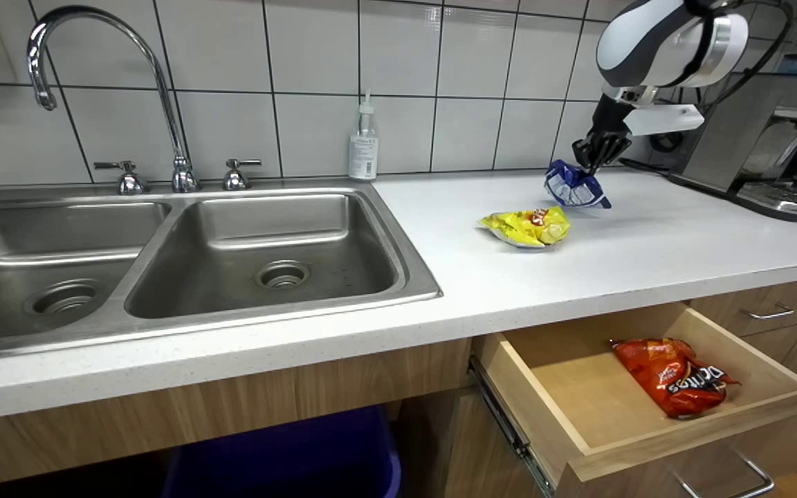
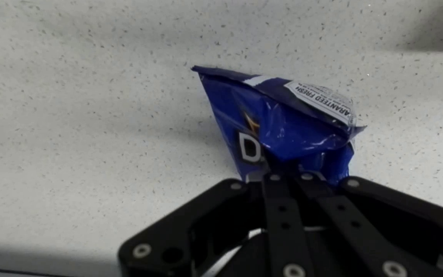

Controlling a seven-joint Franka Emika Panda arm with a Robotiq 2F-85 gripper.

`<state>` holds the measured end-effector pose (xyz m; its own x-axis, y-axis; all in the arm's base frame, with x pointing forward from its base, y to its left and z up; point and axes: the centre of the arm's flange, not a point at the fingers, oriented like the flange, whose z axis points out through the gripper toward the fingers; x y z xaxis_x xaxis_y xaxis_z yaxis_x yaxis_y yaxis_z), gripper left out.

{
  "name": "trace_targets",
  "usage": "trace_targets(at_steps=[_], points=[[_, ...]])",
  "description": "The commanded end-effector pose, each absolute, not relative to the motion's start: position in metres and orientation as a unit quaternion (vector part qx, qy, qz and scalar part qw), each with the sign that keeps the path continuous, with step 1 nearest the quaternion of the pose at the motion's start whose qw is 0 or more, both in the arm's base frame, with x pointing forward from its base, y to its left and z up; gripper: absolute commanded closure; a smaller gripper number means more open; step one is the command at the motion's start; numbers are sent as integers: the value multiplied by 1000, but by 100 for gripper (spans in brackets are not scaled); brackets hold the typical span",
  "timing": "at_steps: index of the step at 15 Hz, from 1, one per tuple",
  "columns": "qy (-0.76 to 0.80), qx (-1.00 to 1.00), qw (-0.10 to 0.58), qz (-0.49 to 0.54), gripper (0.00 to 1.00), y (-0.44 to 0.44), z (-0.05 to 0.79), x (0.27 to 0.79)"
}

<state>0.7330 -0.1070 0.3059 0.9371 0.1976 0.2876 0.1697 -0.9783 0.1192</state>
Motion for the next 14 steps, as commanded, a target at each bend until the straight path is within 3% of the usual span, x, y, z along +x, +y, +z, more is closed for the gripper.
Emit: trace_targets(at_steps=[1, 14], points=[[101, 982, 31, 158, 100, -102, 336, 701], [86, 984, 16, 153, 100, -83, 386, 591]])
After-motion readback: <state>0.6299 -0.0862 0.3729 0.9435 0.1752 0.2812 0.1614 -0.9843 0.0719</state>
